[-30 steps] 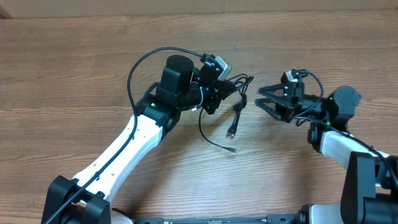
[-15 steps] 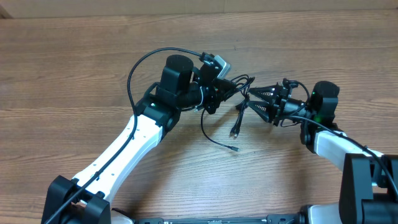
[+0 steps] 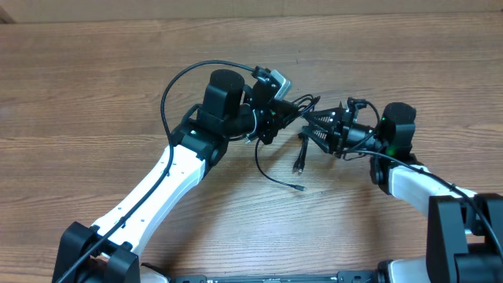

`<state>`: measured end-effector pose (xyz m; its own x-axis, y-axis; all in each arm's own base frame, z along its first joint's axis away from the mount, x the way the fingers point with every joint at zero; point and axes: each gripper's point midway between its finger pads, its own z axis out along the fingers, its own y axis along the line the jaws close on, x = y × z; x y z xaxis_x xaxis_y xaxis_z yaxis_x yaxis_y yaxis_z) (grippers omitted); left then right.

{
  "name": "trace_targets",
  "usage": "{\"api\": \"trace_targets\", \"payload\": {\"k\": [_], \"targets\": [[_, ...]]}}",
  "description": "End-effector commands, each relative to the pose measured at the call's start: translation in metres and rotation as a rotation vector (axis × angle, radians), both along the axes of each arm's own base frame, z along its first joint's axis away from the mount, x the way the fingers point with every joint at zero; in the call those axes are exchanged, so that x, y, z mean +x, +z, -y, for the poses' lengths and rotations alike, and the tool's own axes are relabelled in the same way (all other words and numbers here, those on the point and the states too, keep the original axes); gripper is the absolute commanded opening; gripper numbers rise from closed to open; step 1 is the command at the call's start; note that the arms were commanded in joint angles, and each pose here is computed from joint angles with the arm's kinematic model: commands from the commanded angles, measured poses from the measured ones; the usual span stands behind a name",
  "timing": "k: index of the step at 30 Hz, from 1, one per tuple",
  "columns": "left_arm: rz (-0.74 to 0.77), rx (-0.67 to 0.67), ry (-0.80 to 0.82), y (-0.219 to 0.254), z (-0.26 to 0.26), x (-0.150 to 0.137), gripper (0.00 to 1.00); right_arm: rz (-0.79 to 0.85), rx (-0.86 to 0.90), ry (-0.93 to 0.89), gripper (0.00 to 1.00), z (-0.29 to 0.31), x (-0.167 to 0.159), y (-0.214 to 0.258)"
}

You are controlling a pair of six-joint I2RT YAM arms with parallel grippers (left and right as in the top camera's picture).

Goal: Untangle cables

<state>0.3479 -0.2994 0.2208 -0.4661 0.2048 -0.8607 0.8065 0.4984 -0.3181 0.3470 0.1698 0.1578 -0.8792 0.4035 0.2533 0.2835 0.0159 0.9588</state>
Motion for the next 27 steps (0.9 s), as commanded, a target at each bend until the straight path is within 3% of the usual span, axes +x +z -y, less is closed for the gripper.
{"api": "trace_targets", "payload": {"k": [1, 10, 20, 27], "targets": [[0.005, -0.022, -0.019, 0.010, 0.002, -0.006, 0.04, 0.061, -0.008, -0.027, 0.38, -0.002, 0.006, 0.011], [0.014, -0.029, -0.035, 0.012, 0.007, -0.010, 0.04, 0.069, -0.029, -0.081, 0.36, -0.005, 0.014, 0.009], [0.018, -0.030, -0.064, 0.013, 0.018, -0.019, 0.04, 0.071, -0.045, -0.123, 0.22, -0.006, 0.020, 0.007], [0.019, -0.026, -0.057, 0.012, 0.017, -0.018, 0.04, 0.070, -0.046, -0.125, 0.04, -0.006, 0.021, 0.007]]}}
